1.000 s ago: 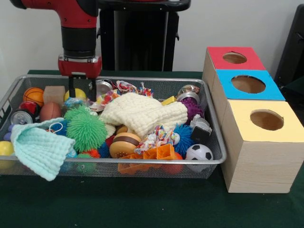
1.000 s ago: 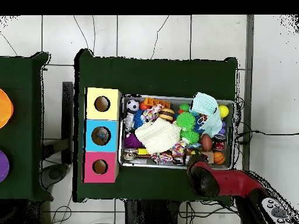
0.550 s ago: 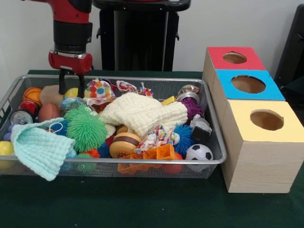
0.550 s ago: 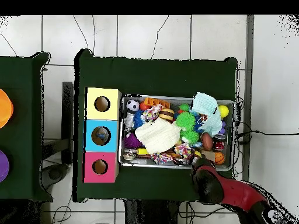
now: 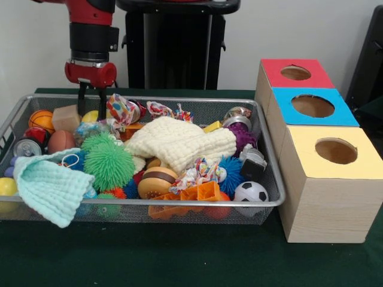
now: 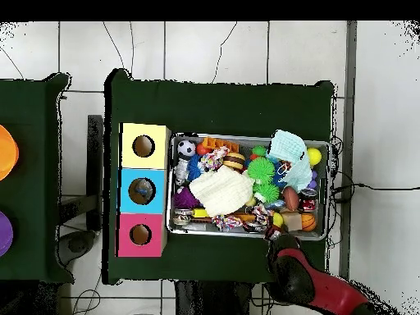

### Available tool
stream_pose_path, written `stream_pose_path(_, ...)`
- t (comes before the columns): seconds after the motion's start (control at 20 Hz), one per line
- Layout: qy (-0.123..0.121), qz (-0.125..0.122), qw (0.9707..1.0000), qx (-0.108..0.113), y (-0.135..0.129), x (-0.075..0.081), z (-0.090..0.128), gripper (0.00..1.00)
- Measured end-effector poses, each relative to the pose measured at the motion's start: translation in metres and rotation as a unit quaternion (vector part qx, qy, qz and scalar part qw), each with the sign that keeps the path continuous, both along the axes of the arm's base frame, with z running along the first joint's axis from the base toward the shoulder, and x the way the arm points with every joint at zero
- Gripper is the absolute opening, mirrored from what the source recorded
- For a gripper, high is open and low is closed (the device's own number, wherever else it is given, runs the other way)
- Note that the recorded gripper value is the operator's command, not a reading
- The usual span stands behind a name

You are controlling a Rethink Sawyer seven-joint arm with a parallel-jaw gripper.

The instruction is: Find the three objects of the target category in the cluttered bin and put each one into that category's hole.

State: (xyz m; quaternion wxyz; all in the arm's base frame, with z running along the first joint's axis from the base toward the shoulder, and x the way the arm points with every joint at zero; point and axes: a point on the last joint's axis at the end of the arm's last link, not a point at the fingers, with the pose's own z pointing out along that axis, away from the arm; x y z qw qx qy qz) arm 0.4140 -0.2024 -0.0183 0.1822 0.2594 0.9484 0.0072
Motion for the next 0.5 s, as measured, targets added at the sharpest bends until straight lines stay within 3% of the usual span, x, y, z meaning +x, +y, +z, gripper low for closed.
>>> stream_pose_path(0.25, 0.0, -0.017, 0.9998, 0.005, 0.002, -0.005, 0.003, 1.0)
stream_pose_path(0.5, 0.021, -0.046, 0.9987, 0.008, 0.0, -0.005, 0.011, 1.0)
